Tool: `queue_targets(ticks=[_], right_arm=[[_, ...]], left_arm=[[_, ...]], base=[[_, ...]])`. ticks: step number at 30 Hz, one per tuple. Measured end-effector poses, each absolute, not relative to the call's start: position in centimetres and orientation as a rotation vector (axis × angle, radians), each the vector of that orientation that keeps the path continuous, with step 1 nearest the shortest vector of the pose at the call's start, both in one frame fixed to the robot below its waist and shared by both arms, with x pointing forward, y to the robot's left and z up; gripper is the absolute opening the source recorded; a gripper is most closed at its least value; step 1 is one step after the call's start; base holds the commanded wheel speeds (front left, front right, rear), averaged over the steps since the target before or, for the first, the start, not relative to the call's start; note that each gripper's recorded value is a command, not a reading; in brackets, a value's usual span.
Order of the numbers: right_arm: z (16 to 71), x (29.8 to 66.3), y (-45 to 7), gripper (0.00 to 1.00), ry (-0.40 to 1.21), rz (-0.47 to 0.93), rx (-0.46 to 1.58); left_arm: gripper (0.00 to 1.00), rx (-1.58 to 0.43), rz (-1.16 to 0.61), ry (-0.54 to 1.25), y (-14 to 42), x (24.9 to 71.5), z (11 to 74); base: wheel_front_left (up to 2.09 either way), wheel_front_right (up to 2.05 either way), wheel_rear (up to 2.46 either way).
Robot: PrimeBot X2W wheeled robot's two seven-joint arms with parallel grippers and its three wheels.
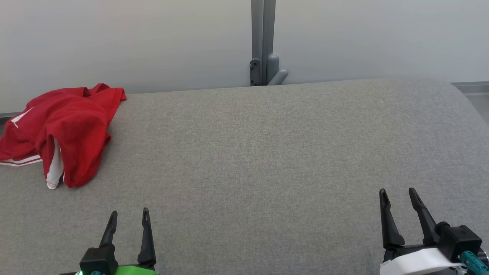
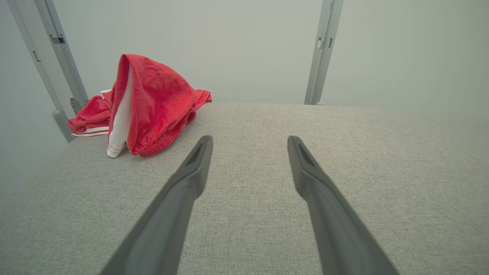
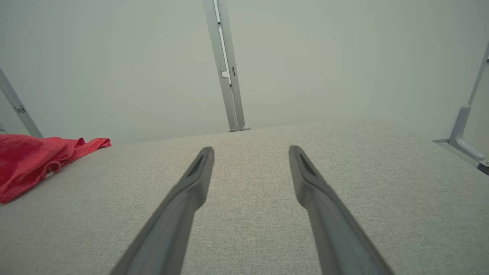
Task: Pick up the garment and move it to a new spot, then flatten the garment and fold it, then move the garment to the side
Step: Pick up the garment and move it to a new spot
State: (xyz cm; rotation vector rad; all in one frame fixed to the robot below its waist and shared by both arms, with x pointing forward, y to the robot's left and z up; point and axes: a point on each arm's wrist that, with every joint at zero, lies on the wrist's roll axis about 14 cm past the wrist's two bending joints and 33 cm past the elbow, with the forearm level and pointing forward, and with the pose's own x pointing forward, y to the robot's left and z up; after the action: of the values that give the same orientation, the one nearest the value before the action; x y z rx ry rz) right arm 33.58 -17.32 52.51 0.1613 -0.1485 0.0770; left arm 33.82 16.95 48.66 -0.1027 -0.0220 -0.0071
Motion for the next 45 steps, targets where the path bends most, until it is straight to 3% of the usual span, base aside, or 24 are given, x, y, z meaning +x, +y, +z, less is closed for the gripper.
queue_targets(ticks=[16, 45], right_arm=[[52.4, 34.7, -15.7, 1.0, -0.14, 0.129, 0.161], [52.2, 38.5, -1.2, 1.0, -0.091, 0.554, 0.198]], left_arm=[[1.0, -0.107, 0.06, -0.034, 19.0, 33.1, 48.9], [1.0, -0.104, 0.448, -0.04, 29.2, 24.3, 48.4]], base=[[0.0, 0.0, 0.0], [0.0, 0.0, 0.0]])
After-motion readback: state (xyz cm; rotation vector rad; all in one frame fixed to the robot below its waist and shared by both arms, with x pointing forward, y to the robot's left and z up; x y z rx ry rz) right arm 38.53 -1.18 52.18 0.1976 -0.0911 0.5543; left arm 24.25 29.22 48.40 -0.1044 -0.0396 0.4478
